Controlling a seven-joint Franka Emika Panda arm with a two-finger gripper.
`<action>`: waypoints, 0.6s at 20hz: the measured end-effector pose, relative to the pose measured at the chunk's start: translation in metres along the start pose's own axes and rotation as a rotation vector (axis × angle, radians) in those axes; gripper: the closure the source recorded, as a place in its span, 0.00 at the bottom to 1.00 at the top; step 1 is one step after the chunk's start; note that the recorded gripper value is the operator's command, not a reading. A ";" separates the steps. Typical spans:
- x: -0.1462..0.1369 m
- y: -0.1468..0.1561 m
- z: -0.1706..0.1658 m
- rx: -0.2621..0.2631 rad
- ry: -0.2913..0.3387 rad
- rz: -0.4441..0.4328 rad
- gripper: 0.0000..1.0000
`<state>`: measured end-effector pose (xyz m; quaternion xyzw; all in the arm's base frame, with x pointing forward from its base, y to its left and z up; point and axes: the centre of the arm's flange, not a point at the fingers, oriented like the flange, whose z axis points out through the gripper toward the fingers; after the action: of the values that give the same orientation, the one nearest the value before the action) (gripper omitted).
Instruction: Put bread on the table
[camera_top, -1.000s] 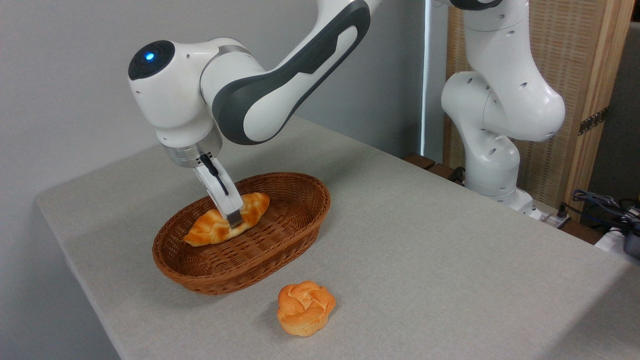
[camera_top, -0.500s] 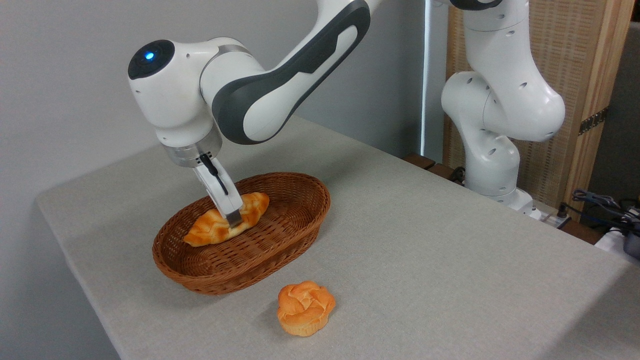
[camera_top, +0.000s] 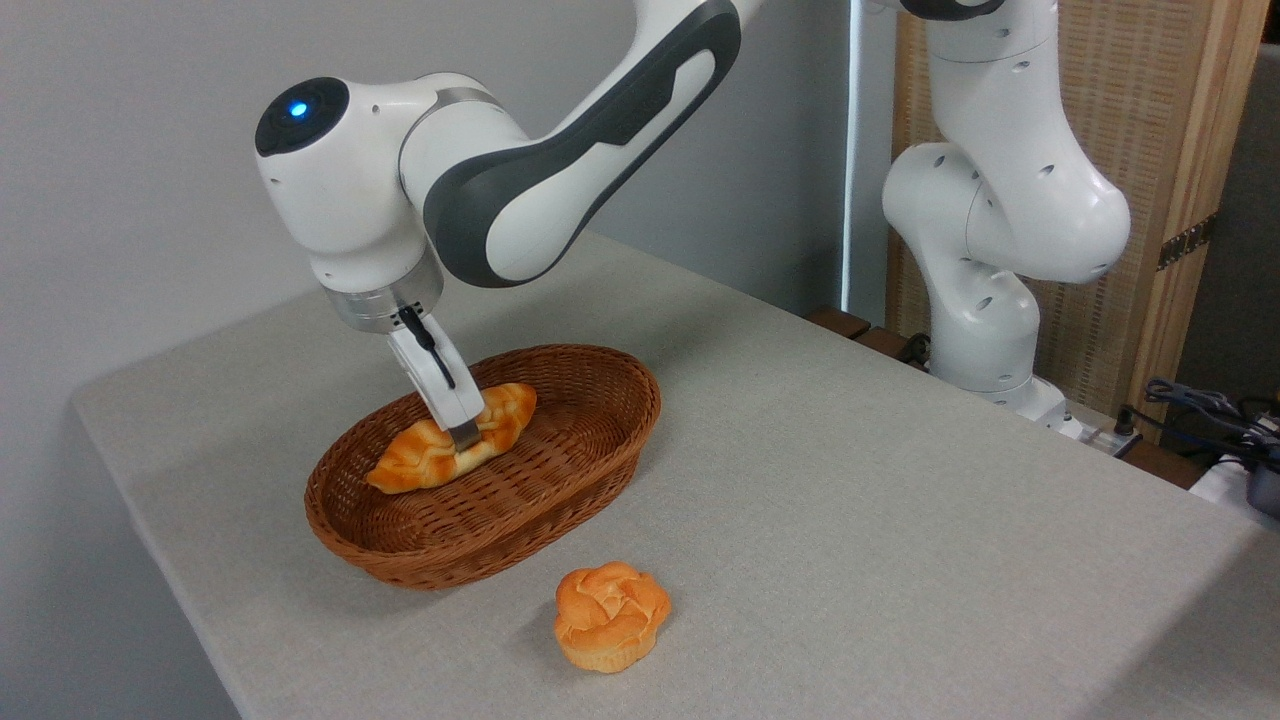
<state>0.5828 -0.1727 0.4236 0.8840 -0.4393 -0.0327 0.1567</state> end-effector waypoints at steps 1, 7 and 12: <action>0.000 0.000 -0.001 0.001 0.001 0.000 0.91; 0.000 0.003 -0.016 0.022 0.020 0.002 0.91; -0.003 0.009 -0.035 0.050 0.039 0.004 0.91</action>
<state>0.5812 -0.1665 0.4588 0.8872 -0.4387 -0.0039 0.1431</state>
